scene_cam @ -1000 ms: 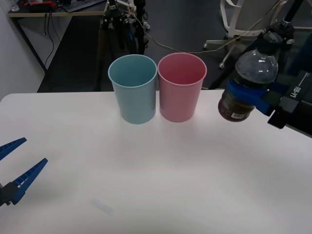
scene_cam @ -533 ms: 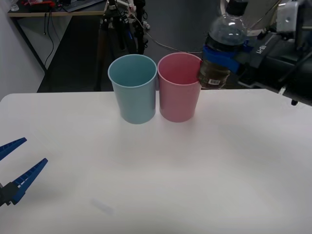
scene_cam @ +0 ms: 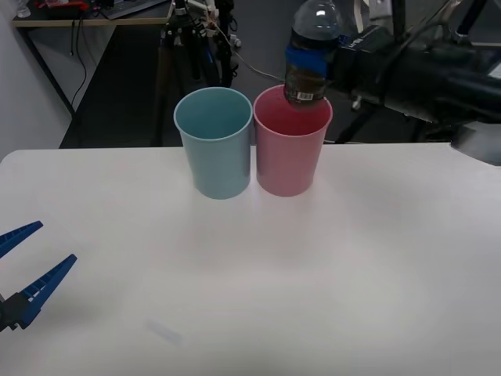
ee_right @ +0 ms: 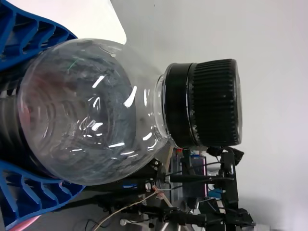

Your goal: Grasp the object on the table and drop it into the matching bin: aluminum can to the light blue bin, PET bottle to the pink bin.

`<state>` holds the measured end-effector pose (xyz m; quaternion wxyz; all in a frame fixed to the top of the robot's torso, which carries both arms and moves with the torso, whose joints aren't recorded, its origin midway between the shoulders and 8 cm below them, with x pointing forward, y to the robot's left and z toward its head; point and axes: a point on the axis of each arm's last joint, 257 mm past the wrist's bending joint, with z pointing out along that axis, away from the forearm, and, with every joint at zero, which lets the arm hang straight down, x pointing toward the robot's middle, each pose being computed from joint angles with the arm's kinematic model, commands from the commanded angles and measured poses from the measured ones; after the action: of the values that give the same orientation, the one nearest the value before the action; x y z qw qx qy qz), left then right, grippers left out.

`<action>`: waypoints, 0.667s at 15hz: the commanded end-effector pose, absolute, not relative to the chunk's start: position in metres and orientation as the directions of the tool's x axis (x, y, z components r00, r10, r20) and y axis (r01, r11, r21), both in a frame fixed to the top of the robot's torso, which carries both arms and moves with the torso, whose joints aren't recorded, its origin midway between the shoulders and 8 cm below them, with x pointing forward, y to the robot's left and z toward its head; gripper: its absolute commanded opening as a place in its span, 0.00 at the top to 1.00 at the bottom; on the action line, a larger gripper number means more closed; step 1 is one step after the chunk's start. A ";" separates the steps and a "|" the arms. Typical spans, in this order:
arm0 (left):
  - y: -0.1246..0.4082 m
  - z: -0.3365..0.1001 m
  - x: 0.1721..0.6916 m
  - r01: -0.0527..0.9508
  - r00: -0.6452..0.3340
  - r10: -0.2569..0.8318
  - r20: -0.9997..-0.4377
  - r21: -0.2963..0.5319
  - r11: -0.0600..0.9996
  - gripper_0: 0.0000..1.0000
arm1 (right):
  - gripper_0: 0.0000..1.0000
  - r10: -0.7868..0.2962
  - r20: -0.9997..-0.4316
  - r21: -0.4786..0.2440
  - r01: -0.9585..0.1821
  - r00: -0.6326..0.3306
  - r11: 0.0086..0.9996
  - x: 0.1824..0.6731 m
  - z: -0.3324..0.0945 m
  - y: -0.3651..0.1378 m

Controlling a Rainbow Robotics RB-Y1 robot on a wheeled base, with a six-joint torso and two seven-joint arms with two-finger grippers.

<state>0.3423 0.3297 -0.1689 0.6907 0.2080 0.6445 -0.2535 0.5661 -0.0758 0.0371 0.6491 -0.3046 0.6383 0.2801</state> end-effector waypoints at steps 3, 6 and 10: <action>0.330 -0.169 0.342 0.618 0.041 -0.082 -0.996 -0.039 0.785 0.00 | 1.00 -0.026 -1.000 -0.030 -0.724 0.016 0.689 0.606 0.025 -0.063; 0.330 -0.169 0.342 0.618 0.041 -0.082 -0.996 -0.039 0.785 0.00 | 1.00 -0.026 -1.000 -0.020 -0.710 0.003 0.704 0.623 0.013 -0.055; 0.330 -0.169 0.342 0.618 0.041 -0.082 -0.996 -0.039 0.785 0.00 | 1.00 -0.035 -0.999 -0.030 -0.699 0.007 0.714 0.638 0.002 -0.043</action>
<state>0.3422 0.3297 -0.1689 0.6907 0.2079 0.6446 -0.2535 0.6352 -0.0439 0.0036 0.6514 -0.2798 0.6567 0.2571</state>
